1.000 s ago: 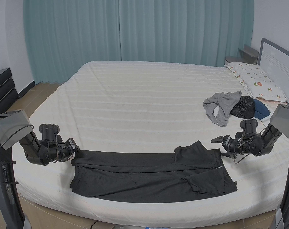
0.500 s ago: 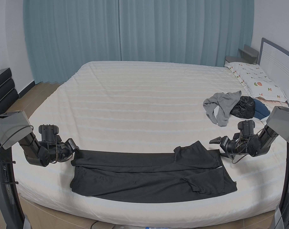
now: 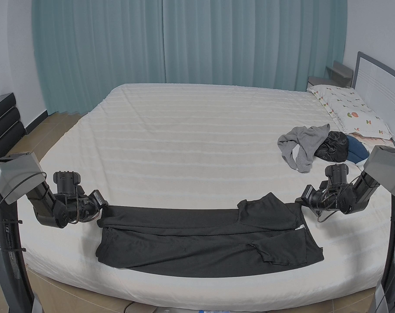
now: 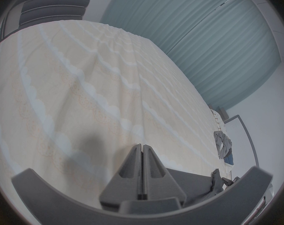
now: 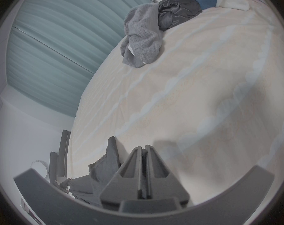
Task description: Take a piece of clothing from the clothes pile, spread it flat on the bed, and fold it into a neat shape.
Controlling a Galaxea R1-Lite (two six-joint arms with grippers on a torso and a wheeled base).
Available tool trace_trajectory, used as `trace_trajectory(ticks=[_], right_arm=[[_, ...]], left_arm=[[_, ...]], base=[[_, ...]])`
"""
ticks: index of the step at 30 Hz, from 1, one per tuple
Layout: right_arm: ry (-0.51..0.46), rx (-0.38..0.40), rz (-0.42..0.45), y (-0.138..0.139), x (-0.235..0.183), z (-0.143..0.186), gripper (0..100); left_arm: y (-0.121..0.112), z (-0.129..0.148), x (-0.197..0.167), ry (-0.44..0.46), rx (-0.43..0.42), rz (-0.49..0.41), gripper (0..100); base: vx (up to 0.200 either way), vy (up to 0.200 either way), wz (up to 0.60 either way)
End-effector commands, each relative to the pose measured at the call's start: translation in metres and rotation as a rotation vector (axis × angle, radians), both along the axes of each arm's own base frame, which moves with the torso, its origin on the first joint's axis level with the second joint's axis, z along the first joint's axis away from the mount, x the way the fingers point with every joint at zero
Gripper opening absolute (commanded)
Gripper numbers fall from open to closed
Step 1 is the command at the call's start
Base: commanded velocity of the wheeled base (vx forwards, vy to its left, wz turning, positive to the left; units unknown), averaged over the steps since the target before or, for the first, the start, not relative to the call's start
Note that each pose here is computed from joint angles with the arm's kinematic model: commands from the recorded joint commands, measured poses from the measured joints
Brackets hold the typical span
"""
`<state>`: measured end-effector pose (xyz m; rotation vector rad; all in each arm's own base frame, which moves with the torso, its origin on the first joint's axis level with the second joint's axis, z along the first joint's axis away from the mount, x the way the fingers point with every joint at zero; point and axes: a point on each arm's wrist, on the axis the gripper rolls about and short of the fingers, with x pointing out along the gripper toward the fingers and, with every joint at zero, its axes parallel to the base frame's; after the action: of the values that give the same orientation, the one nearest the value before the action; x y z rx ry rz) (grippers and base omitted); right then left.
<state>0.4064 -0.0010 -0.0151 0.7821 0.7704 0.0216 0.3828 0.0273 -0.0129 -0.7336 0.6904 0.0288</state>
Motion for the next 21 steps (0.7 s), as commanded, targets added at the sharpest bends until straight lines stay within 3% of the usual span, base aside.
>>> trace_trajectory(ticks=[1, 12, 13, 21], right_arm=[[-0.008, -0.003, -0.006, -0.0011, 0.0010, 0.0005, 0], [-0.019, -0.003, -0.014, -0.0042, 0.0020, 0.0010, 0], [-0.017, -0.003, -0.012, -0.0036, 0.0017, 0.0007, 100], [-0.029, 0.006, -0.023, -0.0059, -0.0017, 0.0089, 100]], left_arm=[[0.0006, -0.0034, 0.0003, 0.008, -0.001, 0.002, 0], [0.0017, -0.0034, -0.0007, 0.008, -0.002, 0.006, 0], [0.0017, -0.0032, -0.0004, 0.008, -0.005, 0.004, 100], [0.0068, -0.0014, -0.0015, 0.005, -0.008, 0.016, 100]], base=[[0.000, 0.000, 0.00], [0.000, 0.000, 0.00], [0.000, 0.000, 0.00], [0.000, 0.000, 0.00]])
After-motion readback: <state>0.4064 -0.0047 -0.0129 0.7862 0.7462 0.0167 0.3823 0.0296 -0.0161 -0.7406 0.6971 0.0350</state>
